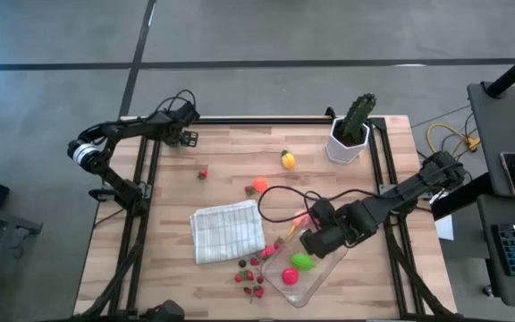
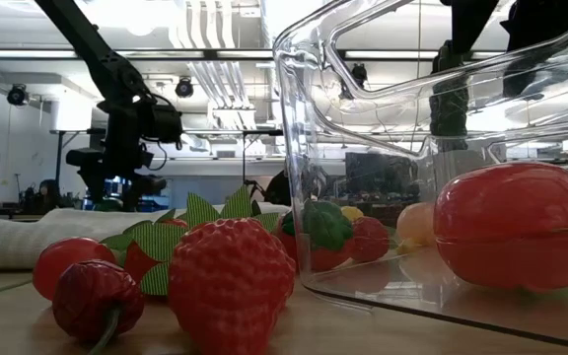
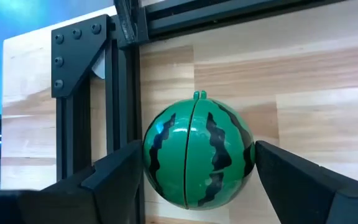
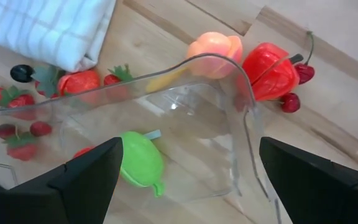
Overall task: Pick and placing Produce into tupperware
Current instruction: Put the watermelon into the transparent bin
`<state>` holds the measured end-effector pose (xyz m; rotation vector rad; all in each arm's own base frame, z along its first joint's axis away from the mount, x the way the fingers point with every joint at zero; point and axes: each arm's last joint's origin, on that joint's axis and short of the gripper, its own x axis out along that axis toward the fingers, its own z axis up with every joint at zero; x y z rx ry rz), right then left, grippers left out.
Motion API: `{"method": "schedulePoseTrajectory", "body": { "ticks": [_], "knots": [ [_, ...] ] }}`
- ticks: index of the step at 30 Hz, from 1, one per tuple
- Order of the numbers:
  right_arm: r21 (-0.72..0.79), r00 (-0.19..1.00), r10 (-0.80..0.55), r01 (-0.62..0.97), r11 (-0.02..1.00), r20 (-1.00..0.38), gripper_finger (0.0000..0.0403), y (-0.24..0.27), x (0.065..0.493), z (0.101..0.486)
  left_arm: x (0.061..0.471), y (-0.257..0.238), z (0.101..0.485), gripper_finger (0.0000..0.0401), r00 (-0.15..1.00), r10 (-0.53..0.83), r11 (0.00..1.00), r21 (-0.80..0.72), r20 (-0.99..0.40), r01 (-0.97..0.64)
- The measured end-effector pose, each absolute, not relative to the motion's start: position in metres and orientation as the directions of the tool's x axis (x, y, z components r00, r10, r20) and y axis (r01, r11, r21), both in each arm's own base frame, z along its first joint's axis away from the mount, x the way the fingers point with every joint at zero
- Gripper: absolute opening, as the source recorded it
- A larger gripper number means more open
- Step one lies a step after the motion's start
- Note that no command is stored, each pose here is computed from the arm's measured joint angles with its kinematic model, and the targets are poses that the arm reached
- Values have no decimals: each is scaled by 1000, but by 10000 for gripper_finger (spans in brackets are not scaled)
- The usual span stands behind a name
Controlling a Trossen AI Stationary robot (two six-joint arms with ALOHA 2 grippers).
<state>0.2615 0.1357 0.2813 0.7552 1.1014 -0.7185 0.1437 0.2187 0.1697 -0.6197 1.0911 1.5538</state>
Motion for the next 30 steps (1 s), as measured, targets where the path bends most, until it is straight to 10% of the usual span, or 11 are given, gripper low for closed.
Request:
{"method": "schedulePoseTrajectory", "body": {
  "ticks": [16, 30],
  "knots": [
    [124, 251, -149, 811, 572, -956, 370, 134, 256, 282, 151, 218, 175, 291, -74, 401, 77, 114, -913, -991],
    [115, 248, -153, 804, 583, -957, 370, 138, 252, 282, 148, 210, 165, 390, -70, 268, 111, 103, -961, -988]
  ]
}}
